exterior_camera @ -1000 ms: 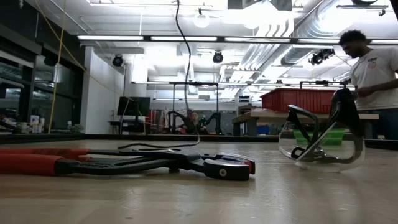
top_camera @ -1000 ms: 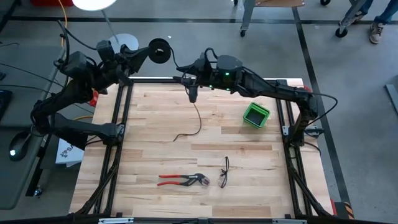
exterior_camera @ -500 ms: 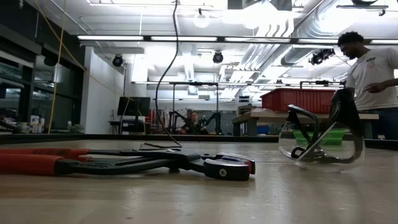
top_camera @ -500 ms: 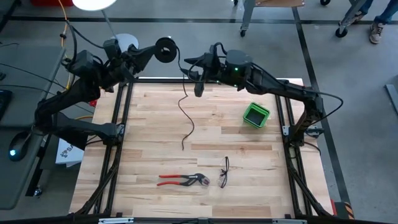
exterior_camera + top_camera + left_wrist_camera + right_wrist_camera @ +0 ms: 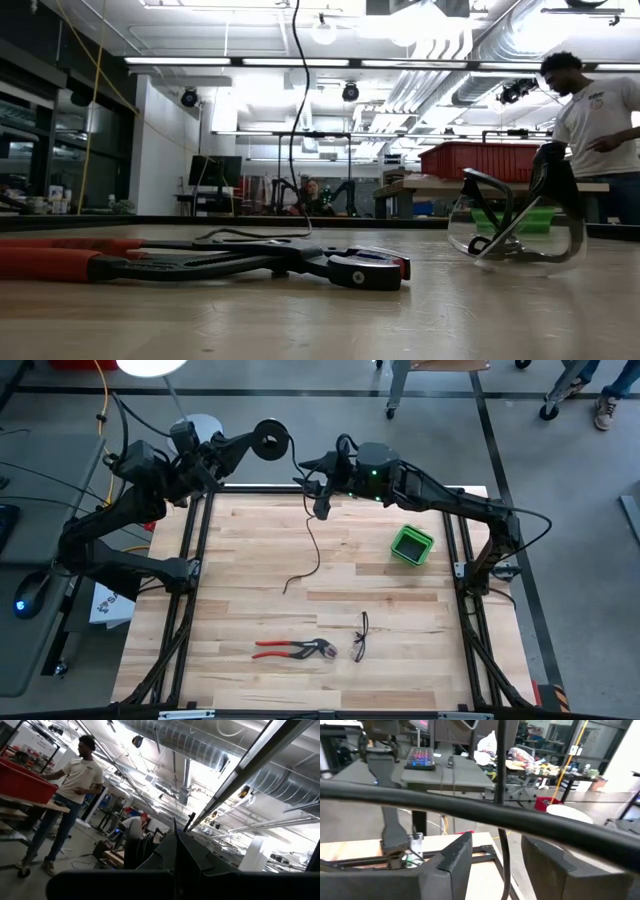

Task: Coil cords
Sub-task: Coil the black wire onto the black spool

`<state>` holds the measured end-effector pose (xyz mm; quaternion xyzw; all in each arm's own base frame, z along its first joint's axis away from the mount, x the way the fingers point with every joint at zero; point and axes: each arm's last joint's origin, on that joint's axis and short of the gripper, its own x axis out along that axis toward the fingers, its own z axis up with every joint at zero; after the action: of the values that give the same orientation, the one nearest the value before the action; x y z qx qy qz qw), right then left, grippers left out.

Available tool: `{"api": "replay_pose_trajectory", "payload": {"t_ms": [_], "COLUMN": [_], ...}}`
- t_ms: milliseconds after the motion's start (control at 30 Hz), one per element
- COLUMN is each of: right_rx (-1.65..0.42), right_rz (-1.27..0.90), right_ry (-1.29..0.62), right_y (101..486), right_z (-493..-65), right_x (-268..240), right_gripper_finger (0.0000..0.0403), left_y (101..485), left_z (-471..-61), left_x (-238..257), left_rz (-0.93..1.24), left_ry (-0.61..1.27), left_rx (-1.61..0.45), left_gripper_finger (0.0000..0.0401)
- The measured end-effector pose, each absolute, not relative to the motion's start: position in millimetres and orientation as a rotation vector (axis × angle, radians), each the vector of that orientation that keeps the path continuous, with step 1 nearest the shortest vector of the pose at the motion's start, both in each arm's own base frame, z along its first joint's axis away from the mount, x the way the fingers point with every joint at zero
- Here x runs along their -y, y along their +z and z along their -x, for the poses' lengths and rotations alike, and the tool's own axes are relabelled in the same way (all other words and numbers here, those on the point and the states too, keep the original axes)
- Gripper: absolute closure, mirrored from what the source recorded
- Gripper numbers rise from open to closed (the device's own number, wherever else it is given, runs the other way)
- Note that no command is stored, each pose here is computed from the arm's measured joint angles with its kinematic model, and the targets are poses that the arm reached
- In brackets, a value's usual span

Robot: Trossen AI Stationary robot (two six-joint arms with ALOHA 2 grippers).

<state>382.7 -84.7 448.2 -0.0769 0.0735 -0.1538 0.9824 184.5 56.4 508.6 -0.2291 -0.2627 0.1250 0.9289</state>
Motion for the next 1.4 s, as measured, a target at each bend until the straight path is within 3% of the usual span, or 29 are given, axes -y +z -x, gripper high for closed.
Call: {"api": "replay_pose_trajectory", "payload": {"t_ms": [267, 433, 667, 1000, 1400], "right_rx": [-0.162, -0.163, -0.151, 0.072, 0.150], "right_rz": [0.185, 0.187, 0.170, 0.113, 0.108], "right_ry": [-0.319, -0.313, -0.281, -0.189, -0.204], "right_y": [447.4, 447.2, 447.8, 454.2, 452.7], "right_z": [-382.5, -383.2, -386.0, -407.4, -416.6], "right_x": [85.0, 82.5, 68.3, 39.0, 38.0], "right_gripper_finger": [0.0308, 0.0390, 0.0399, 0.0402, 0.0402], "left_y": [508.4, 508.4, 508.6, 501.2, 495.3], "left_z": [-185.1, -185.1, -184.7, -201.1, -219.0], "left_x": [-56.3, -56.2, -56.1, -61.3, -65.2], "left_rz": [0.490, 0.493, 0.519, 0.715, 0.890], "left_ry": [0.241, 0.238, 0.230, 0.205, 0.120], "left_rx": [0.537, 0.537, 0.541, 0.534, 0.534], "left_gripper_finger": [0.0401, 0.0401, 0.0401, 0.0401, 0.0401]}}
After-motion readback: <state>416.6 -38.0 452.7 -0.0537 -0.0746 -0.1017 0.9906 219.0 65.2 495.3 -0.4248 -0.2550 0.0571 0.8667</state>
